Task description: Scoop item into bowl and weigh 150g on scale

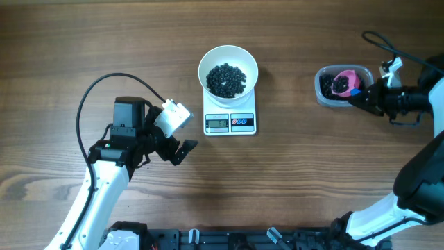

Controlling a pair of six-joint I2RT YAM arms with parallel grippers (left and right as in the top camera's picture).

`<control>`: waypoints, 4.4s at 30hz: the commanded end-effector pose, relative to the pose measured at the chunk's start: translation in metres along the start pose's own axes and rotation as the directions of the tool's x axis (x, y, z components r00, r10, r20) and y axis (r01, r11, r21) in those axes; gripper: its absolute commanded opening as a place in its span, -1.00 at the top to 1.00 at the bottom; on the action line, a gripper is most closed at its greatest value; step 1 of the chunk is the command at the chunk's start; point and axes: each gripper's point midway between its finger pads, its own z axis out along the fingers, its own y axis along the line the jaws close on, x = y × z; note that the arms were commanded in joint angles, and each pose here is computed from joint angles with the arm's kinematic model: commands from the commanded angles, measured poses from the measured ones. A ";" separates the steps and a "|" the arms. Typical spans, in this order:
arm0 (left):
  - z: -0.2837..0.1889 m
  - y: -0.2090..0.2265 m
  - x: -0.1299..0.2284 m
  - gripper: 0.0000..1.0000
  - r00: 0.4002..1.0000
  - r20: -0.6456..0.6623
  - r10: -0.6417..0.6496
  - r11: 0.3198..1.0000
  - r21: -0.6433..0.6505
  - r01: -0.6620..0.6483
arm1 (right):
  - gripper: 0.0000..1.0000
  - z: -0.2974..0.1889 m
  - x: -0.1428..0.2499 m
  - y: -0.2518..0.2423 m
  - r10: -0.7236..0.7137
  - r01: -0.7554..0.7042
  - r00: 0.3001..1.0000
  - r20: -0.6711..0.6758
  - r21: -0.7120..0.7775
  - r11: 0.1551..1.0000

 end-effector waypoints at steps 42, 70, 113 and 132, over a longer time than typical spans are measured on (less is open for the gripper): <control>0.000 -0.006 0.000 -1.00 1.000 0.011 0.024 1.000 0.019 -0.024 | 0.91 0.105 0.030 0.236 -0.494 0.492 0.866 -0.075 -0.039 0.870; 0.000 -0.006 0.000 -1.00 1.000 0.011 0.024 1.000 0.020 -0.024 | 0.91 0.068 0.029 0.309 -0.876 0.695 0.480 0.056 0.585 0.418; 0.000 -0.006 0.000 -1.00 1.000 0.011 0.024 1.000 0.020 -0.024 | 0.91 -0.006 -0.022 0.011 -0.241 0.221 0.967 -0.079 0.730 0.646; 0.000 -0.006 0.000 -1.00 1.000 0.011 0.024 1.000 0.019 -0.024 | 0.91 0.064 -0.002 -0.006 -0.191 0.312 0.945 -0.267 0.550 0.774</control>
